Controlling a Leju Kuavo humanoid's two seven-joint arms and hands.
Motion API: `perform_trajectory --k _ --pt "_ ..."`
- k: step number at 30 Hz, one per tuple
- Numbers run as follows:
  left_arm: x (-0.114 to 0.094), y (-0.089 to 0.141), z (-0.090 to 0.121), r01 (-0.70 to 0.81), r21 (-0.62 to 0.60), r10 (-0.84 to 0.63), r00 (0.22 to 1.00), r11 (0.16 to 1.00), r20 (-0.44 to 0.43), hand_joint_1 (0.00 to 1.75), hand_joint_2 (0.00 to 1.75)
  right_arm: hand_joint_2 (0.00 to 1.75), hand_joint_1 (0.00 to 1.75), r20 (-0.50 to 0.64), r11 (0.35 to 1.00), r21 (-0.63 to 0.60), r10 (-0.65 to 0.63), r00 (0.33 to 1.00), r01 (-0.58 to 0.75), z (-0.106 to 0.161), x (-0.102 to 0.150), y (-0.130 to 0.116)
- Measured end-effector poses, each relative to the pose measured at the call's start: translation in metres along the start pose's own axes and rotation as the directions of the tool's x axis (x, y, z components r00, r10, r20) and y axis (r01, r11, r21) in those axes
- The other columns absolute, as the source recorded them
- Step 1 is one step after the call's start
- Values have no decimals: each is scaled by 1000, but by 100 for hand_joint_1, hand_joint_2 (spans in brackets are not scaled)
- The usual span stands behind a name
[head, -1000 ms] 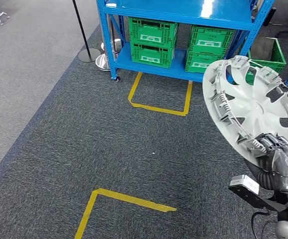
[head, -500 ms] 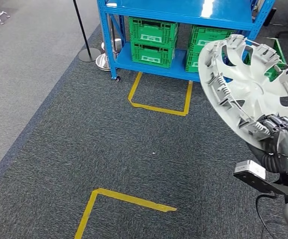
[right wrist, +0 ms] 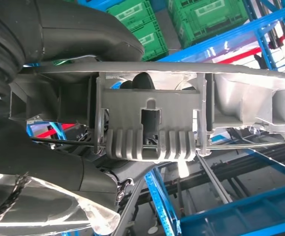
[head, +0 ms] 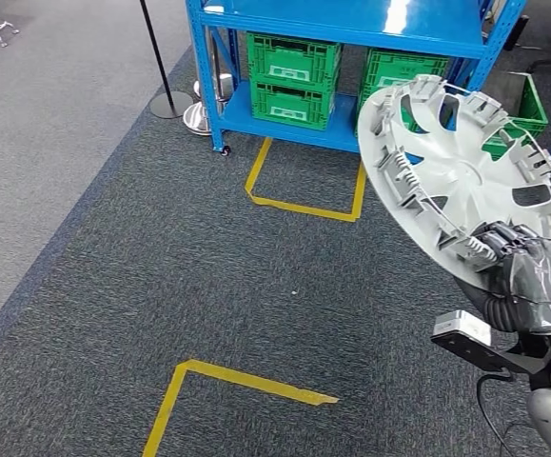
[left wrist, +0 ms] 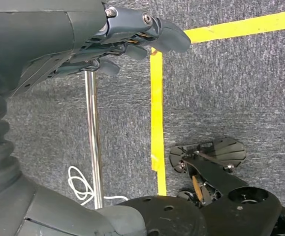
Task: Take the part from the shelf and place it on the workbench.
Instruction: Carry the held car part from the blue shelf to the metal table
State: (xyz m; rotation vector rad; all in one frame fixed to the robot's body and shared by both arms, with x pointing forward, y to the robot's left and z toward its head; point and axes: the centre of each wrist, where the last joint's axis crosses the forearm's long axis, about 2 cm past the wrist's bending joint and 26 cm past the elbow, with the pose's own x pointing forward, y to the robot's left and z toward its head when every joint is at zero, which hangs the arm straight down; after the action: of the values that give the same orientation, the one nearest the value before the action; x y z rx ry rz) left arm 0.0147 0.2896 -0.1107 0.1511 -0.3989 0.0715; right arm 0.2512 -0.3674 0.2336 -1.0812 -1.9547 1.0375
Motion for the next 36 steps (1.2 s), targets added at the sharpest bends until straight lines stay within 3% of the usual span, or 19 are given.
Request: perform_trajectory --k 16,36 --pt "1 2 -1 24 5 -24 999 1000 -22 0 175 175 175 -3 996 65 -66 998 66 12 18 21" --pt "4 6 -2 61 17 -61 998 998 -19 0 175 175 175 -48 985 65 -155 987 158 19 20 27"
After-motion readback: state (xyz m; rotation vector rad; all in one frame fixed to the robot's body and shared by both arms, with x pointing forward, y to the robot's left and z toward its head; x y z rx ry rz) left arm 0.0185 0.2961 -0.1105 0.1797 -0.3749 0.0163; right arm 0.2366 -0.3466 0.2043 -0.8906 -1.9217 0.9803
